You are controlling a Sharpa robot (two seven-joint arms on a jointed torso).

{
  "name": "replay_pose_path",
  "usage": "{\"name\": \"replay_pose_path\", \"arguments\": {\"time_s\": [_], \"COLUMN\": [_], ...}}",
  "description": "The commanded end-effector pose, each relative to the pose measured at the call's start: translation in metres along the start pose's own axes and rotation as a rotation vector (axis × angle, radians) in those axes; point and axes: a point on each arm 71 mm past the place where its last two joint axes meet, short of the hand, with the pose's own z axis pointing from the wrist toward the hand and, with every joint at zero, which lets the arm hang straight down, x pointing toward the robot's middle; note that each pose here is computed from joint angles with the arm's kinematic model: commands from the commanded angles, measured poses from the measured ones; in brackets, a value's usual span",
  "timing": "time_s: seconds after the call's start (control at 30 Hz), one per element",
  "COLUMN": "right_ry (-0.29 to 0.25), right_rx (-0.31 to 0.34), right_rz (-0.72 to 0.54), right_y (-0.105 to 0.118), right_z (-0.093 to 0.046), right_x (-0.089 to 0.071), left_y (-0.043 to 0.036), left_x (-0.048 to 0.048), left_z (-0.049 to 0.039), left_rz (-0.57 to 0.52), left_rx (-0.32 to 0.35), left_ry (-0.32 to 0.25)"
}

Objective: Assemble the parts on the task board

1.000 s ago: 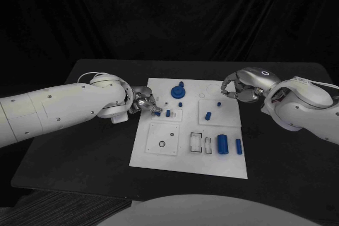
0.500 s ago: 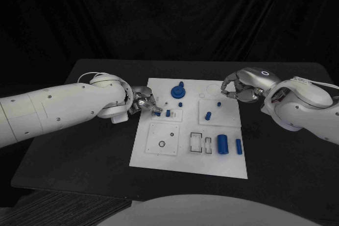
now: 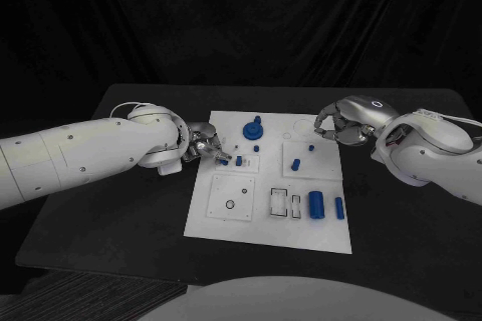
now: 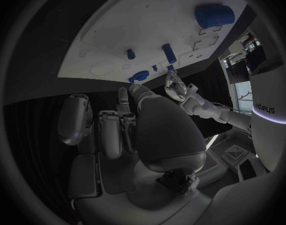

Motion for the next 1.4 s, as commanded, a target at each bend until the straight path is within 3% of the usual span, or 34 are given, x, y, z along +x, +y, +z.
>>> {"name": "replay_pose_path", "arguments": {"time_s": [0.03, 1.03, 1.4], "right_ry": [0.004, 0.013, 0.012], "right_rx": [0.017, 0.024, 0.025], "right_rz": [0.000, -0.001, -0.001], "right_y": [-0.0011, -0.0022, -0.0025], "right_z": [-0.0003, -0.0003, -0.0003], "right_x": [0.0013, 0.0036, 0.0037], "left_y": [0.0020, 0.0029, 0.0008], "left_x": [0.0051, 0.0045, 0.0006], "left_z": [0.0014, 0.0015, 0.0011], "left_rz": [0.010, 0.007, -0.013], "left_rx": [-0.015, -0.016, 0.020], "left_ry": [0.027, 0.022, -0.032]}}
